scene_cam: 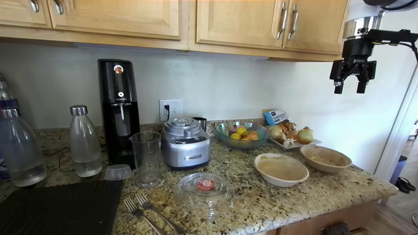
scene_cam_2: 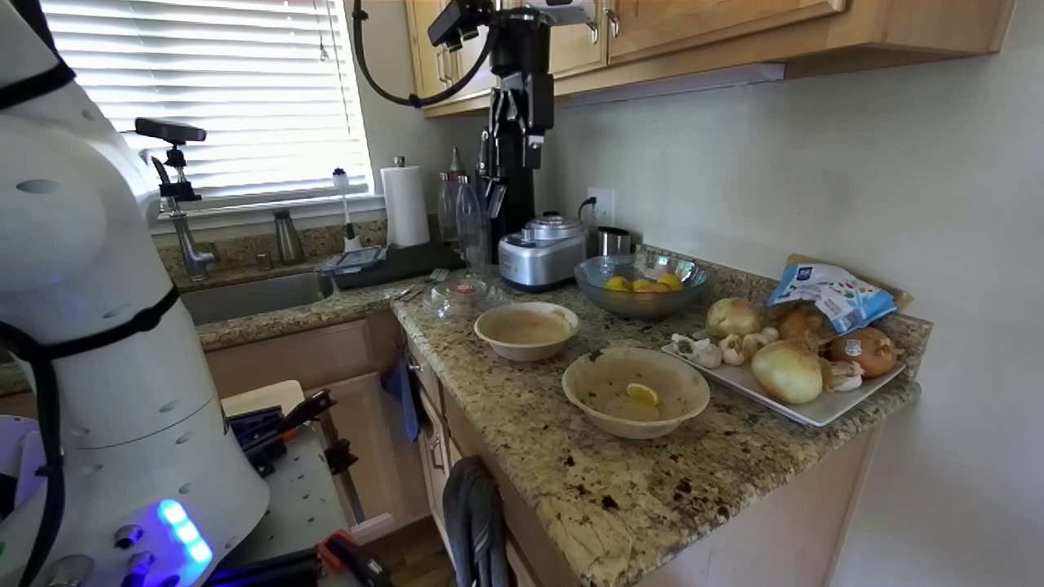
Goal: Put the bowl on the right on top of the bowl on the left, unstack the two bowls
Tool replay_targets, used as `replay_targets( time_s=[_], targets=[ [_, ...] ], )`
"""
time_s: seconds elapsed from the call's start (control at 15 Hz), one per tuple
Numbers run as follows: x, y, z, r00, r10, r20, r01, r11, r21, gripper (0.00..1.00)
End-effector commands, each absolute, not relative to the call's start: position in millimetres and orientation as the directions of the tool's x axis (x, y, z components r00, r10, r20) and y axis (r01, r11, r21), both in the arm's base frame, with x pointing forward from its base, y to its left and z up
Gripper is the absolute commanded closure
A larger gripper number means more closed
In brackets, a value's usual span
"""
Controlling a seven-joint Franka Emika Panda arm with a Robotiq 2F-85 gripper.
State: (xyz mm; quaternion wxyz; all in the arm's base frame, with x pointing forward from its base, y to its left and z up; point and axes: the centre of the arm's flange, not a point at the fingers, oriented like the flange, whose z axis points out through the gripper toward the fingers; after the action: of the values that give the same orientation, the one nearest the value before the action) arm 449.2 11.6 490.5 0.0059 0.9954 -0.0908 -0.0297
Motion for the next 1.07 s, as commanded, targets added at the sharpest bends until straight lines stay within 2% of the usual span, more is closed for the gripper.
replay_targets(
  time_s=[0.0, 0.4, 1.0],
  targets=[
    [438.0, -2.9, 487.3, 0.993, -0.122, 0.01, -0.121, -0.992, -0.016, 0.0],
    [439.7, -63.2, 447.6, 0.991, -0.08, 0.107, -0.075, -0.996, -0.043, 0.0],
    [452.8, -118.3, 344.5, 0.992, -0.067, 0.104, -0.063, -0.997, -0.04, 0.0]
  ],
)
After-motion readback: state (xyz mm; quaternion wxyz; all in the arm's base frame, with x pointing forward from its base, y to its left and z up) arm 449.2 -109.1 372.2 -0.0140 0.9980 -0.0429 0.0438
